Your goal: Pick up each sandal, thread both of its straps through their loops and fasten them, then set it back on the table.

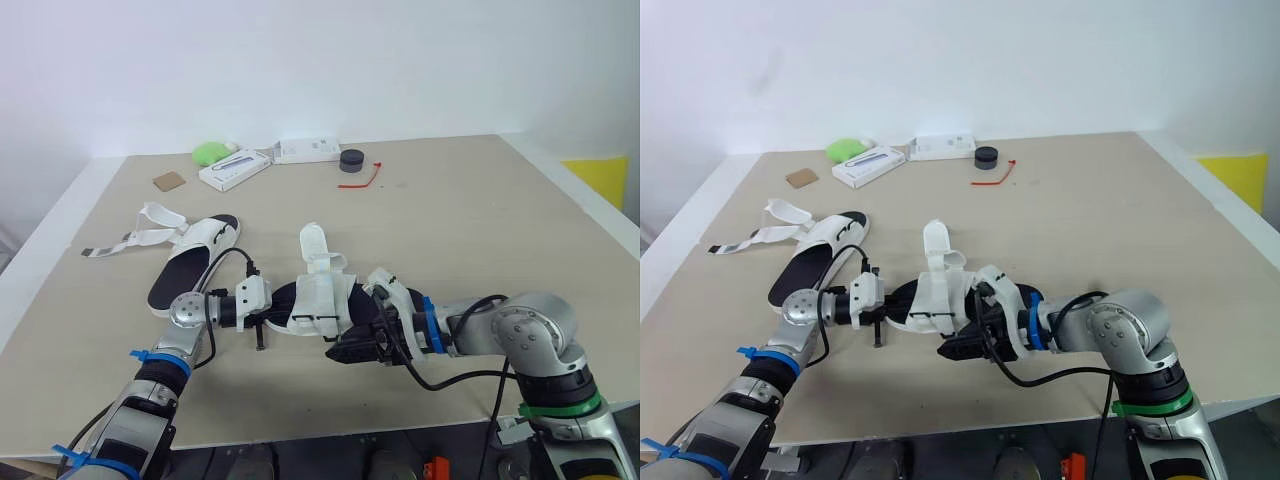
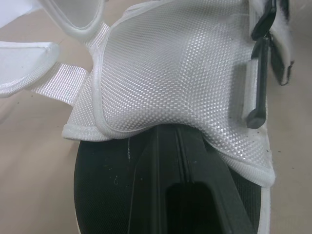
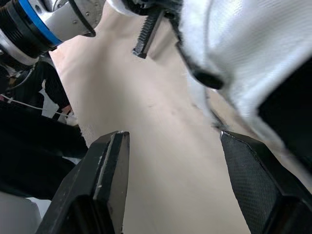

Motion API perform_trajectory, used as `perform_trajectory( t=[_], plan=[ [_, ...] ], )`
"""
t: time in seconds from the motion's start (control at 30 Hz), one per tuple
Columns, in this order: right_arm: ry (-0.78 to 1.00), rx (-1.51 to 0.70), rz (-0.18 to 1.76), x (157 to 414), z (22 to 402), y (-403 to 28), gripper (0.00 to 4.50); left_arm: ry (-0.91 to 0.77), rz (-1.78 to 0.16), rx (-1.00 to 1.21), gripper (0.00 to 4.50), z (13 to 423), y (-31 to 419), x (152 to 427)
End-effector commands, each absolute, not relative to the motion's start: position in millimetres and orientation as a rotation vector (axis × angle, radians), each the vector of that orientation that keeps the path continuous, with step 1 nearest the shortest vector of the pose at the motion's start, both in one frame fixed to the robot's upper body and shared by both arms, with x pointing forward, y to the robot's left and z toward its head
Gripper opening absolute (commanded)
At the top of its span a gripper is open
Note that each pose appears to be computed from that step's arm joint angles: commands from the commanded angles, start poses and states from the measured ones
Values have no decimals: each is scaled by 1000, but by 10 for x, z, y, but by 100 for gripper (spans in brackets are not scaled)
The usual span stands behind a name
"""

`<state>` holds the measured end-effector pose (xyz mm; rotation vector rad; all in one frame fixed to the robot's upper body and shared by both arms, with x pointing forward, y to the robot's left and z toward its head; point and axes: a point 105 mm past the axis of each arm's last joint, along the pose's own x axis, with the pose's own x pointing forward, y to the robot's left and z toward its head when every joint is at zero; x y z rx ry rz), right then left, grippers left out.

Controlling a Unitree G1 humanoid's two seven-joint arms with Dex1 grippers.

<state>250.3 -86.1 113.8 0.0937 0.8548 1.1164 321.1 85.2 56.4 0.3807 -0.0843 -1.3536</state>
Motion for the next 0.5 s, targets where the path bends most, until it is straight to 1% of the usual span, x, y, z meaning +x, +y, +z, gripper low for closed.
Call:
perform_trajectory(
  t=[0.03, 0.2, 0.5],
  plan=[
    [810, 80, 1133, 2535, 1275, -910, 321, 434, -1488, 313, 0, -478, 1017, 2585],
    [804, 78, 1123, 2565, 1258, -902, 321, 434, -1486, 309, 0, -485, 1010, 2584],
    [770, 93, 1165, 2565, 1206, -629, 321, 433, -1480, 307, 0, -488, 1007, 2588]
  ],
)
